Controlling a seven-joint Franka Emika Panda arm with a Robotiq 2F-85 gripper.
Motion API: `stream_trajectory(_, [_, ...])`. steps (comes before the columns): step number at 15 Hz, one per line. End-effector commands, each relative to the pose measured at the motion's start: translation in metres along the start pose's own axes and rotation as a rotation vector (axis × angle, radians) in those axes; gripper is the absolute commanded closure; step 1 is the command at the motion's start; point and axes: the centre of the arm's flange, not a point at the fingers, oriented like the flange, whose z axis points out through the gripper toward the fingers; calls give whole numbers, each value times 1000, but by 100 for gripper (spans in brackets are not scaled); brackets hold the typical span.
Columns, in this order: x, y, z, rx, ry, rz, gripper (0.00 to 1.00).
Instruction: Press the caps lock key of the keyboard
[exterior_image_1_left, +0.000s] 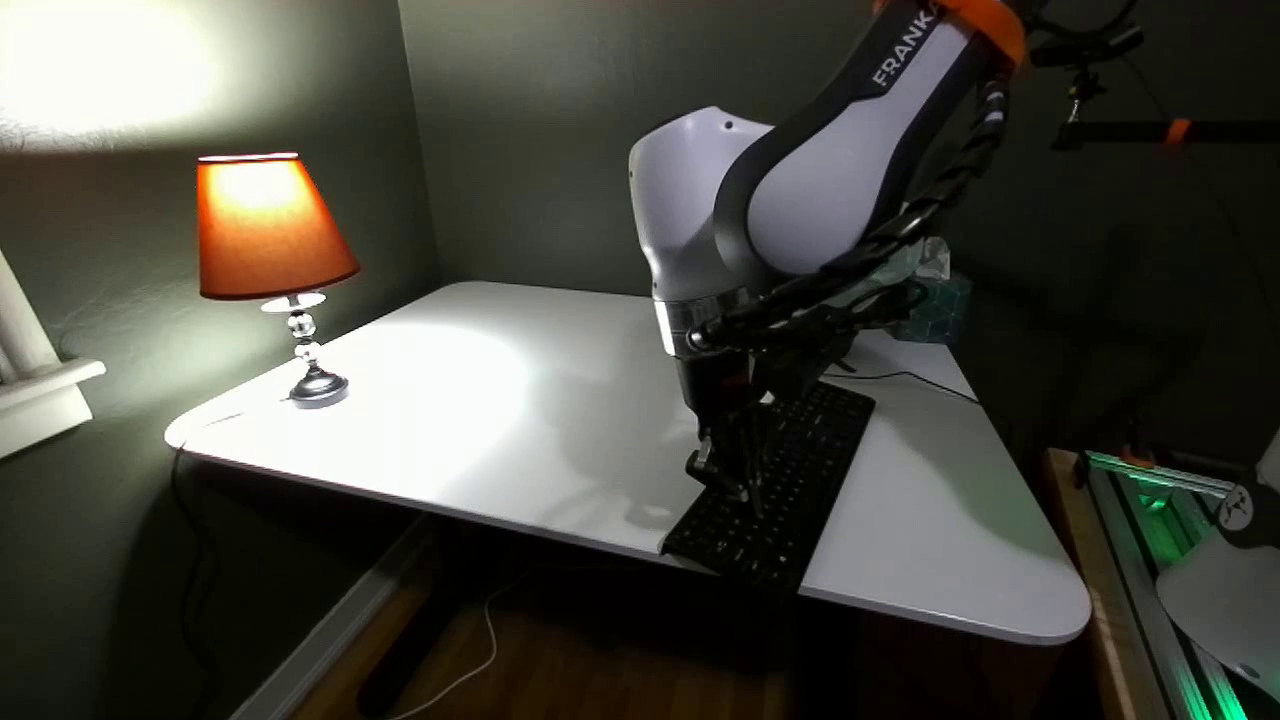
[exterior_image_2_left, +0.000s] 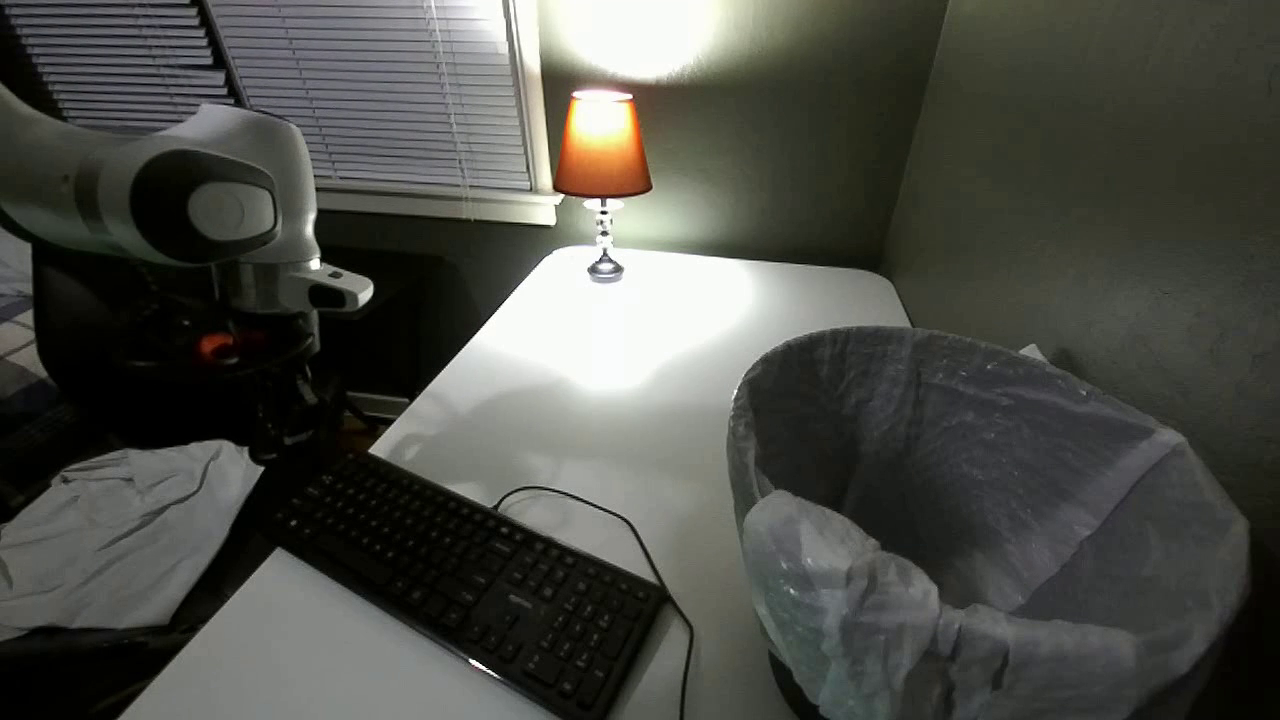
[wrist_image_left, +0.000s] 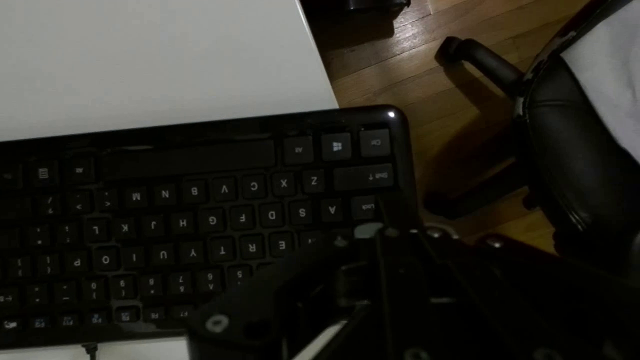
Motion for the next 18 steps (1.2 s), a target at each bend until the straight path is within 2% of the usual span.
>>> stream_trajectory(1, [10,-10,9,8,-9,57,100])
stream_trajectory(18, [35,-13,36,21,-75,111,100])
